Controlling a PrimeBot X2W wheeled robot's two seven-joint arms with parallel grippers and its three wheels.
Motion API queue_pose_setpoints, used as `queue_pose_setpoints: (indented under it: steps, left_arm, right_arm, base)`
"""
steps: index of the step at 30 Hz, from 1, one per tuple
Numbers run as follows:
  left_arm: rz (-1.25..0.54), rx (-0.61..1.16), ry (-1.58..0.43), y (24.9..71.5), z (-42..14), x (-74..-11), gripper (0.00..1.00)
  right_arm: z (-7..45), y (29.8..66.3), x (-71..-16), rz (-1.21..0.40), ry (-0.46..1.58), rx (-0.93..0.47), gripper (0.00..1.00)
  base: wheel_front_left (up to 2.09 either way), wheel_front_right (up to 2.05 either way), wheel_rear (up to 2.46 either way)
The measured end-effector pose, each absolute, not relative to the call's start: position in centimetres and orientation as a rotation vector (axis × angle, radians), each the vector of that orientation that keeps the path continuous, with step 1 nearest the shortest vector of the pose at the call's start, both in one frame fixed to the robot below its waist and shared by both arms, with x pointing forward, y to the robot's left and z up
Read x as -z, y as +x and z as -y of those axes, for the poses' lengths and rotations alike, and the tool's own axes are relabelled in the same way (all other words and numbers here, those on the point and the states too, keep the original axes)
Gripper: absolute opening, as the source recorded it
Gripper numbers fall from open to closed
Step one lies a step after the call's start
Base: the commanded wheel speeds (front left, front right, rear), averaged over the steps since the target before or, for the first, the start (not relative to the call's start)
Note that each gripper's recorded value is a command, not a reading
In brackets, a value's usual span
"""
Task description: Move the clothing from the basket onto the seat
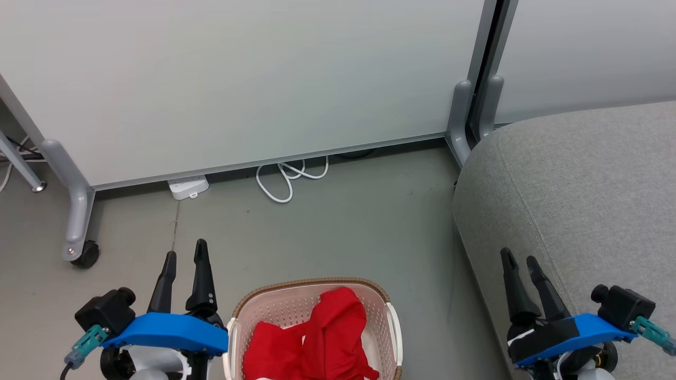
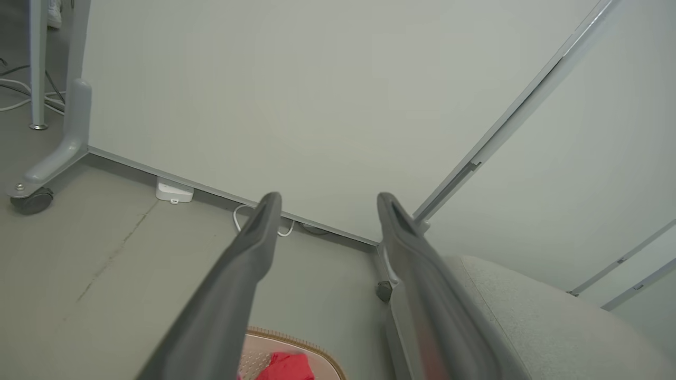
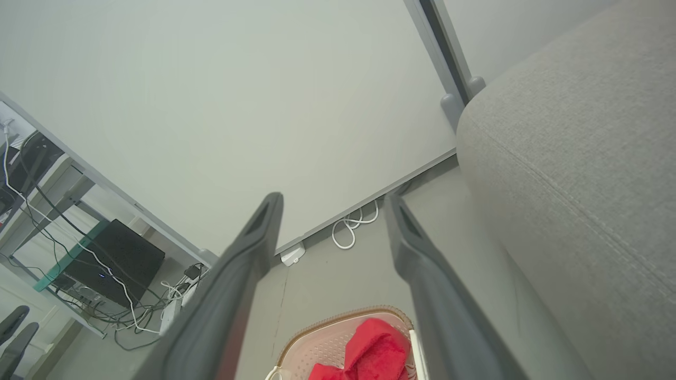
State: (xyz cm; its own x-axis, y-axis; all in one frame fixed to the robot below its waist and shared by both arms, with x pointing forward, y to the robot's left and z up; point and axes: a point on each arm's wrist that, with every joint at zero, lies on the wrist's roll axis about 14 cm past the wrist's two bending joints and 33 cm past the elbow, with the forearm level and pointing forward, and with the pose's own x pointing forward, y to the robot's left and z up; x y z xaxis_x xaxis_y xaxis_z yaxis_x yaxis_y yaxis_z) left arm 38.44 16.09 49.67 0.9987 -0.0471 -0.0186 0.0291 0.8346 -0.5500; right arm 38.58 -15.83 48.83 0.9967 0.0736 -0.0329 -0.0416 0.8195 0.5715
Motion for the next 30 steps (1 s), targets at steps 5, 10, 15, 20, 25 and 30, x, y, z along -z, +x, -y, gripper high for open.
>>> queue_pose_setpoints:
  steps: [5,10,15,20,25,30]
  left_arm:
    - [-0.026,0.056,-0.519,38.4,-15.7,-49.7,1.00]
    - [-0.017,0.069,-0.462,38.4,-15.5,-49.9,1.00]
    - [-0.010,0.077,-0.400,38.4,-15.3,-49.9,1.00]
    - [-0.001,0.089,-0.354,38.4,-15.1,-50.0,1.00]
    - [0.003,0.102,-0.308,38.3,-14.8,-50.0,1.00]
    - [0.007,0.115,-0.268,38.3,-14.5,-49.9,1.00]
  right_arm:
    - [15.6,38.5,-48.7,-0.053,0.550,-0.073,1.00]
    - [15.4,38.5,-48.8,-0.046,0.495,-0.085,1.00]
    - [15.1,38.5,-49.0,-0.036,0.429,-0.099,1.00]
    - [14.8,38.6,-49.0,-0.030,0.378,-0.113,1.00]
    - [14.7,38.5,-48.8,-0.030,0.329,-0.122,1.00]
    - [14.6,38.5,-48.8,-0.027,0.287,-0.130,1.00]
  base:
    - [0.00,0.00,0.00]
    - [0.00,0.00,0.00]
    - [0.00,0.00,0.00]
    - [0.00,0.00,0.00]
    - [0.00,0.00,0.00]
    - [0.00,0.00,0.00]
